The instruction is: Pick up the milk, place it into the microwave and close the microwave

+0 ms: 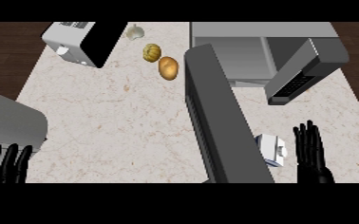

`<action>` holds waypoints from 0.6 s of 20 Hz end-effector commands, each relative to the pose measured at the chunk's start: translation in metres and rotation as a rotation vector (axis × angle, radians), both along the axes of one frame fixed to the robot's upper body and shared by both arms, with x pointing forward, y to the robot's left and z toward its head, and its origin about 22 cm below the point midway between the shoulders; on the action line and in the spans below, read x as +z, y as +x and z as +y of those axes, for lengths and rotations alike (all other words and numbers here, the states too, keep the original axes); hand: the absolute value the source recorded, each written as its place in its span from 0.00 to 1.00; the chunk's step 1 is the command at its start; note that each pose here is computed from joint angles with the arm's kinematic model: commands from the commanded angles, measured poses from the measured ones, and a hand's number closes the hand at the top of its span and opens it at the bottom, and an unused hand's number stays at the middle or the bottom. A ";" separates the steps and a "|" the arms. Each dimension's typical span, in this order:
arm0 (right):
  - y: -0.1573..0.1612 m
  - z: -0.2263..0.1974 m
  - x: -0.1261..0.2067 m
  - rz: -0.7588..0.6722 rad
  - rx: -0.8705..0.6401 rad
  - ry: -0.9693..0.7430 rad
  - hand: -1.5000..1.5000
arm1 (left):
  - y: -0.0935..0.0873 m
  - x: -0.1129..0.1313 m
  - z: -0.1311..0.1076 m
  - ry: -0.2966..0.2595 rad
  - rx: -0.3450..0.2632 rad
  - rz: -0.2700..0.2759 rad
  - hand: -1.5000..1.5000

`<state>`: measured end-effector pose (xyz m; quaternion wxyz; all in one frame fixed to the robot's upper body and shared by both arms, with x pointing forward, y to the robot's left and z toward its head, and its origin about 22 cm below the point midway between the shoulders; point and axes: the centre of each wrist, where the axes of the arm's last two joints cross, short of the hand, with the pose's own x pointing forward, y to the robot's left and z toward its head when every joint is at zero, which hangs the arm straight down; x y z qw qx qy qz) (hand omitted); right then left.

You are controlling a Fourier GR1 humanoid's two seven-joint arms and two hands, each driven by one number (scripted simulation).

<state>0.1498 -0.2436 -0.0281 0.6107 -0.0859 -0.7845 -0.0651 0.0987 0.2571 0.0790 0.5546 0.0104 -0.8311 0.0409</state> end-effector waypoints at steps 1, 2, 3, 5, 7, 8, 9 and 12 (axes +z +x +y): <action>-0.009 -0.002 -0.028 0.002 0.008 0.002 0.00 | -0.002 -0.004 -0.005 -0.006 -0.029 0.013 0.00; -0.013 -0.021 -0.030 0.036 -0.005 0.003 0.00 | -0.004 -0.010 -0.019 0.002 0.001 0.015 0.00; -0.003 -0.018 -0.041 0.022 -0.005 -0.003 0.00 | 0.002 0.000 -0.009 -0.001 0.009 -0.009 0.00; -0.011 -0.025 -0.038 0.013 0.016 -0.002 0.00 | -0.004 -0.009 0.002 -0.001 -0.001 0.000 0.00; 0.015 -0.036 -0.034 -0.006 0.024 -0.017 0.00 | -0.013 -0.002 -0.011 -0.011 -0.006 0.004 0.00; -0.008 -0.013 -0.043 0.015 0.034 -0.033 0.00 | -0.003 0.003 -0.012 -0.028 -0.007 -0.017 0.00; 0.008 -0.031 -0.050 0.014 0.040 -0.035 0.00 | -0.008 -0.008 -0.009 0.000 -0.016 -0.001 0.00; 0.008 -0.027 -0.062 -0.002 0.055 -0.063 0.00 | -0.009 -0.015 -0.011 -0.010 -0.017 0.002 0.00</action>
